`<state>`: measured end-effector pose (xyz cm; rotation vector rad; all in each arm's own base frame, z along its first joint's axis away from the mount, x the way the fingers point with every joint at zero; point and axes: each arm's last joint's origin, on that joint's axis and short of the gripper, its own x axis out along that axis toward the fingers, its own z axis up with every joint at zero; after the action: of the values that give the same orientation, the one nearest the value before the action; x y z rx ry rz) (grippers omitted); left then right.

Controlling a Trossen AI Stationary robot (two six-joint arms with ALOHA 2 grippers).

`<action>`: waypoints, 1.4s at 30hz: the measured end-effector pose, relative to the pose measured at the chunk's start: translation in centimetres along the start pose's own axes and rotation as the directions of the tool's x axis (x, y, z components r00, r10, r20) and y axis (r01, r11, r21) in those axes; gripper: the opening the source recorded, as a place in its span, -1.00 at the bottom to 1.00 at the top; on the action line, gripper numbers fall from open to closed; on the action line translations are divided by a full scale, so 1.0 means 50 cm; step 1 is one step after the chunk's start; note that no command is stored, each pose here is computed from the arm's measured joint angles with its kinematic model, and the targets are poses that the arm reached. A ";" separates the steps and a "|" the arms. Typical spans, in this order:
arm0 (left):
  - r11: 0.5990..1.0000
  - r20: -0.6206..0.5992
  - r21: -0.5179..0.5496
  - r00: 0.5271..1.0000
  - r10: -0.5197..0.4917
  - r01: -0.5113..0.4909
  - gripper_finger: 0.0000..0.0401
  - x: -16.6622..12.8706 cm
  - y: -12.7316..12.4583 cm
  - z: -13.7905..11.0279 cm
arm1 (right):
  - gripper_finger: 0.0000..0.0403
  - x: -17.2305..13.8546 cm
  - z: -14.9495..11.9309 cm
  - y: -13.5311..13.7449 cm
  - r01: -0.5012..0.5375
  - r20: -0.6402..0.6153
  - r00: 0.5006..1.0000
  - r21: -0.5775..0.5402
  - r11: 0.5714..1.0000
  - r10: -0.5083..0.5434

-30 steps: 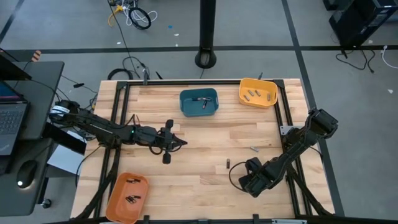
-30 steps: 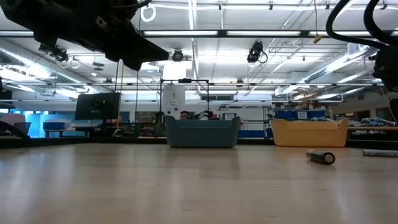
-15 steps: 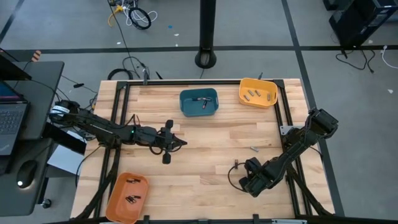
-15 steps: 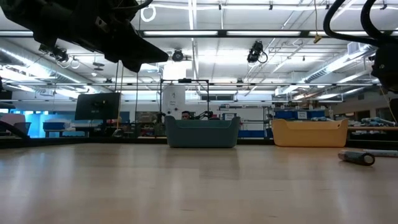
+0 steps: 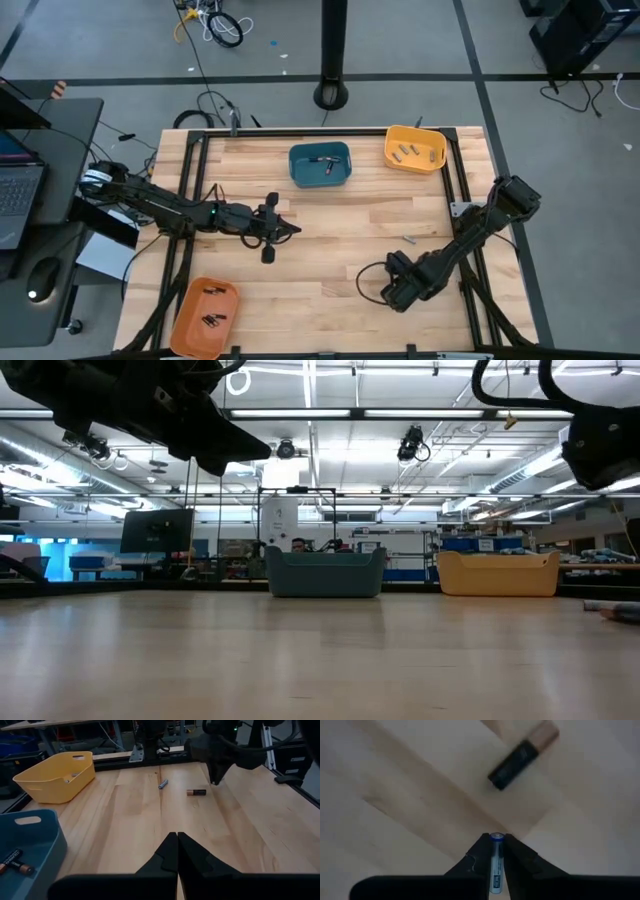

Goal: Sort batteries
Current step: Put the white battery into the yellow bin

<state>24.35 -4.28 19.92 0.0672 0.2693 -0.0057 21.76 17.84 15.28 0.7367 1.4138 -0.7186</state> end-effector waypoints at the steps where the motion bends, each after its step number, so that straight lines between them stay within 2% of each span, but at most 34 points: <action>1: 1.000 0.001 -0.001 1.000 0.000 0.000 -0.97 0.000 0.000 0.000 | -0.78 -0.003 0.005 0.001 0.005 0.002 1.000 -0.014 1.000 -0.005; 12: 1.000 0.008 -0.002 1.000 0.017 -0.017 -0.97 0.000 0.001 0.002 | -0.79 -0.047 0.107 0.013 0.042 0.040 0.999 -0.197 0.980 -0.035; 18: 0.999 0.007 0.003 0.999 0.045 -0.045 -0.97 0.000 0.003 0.001 | -0.79 -0.079 0.198 0.008 0.072 0.088 0.995 -0.291 0.954 -0.048; 27: 0.999 0.007 0.003 0.999 0.046 -0.046 -0.97 0.000 0.003 0.001 | -0.79 -0.137 0.342 -0.019 0.071 0.145 0.989 -0.398 0.915 -0.014; 34: 0.999 0.007 0.001 0.999 0.046 -0.046 -0.97 0.000 0.003 0.002 | -0.79 -0.178 0.441 -0.079 0.112 0.157 0.986 -0.420 0.901 -0.049; 42: 0.999 0.021 -0.005 0.999 0.049 -0.049 -0.97 0.000 0.003 0.004 | -0.79 -0.185 0.545 -0.191 0.151 0.161 0.981 -0.309 0.939 -0.105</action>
<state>24.40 -4.15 20.14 0.0696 0.2462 0.0428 29.93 -9.74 24.89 0.3348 1.4118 -0.6090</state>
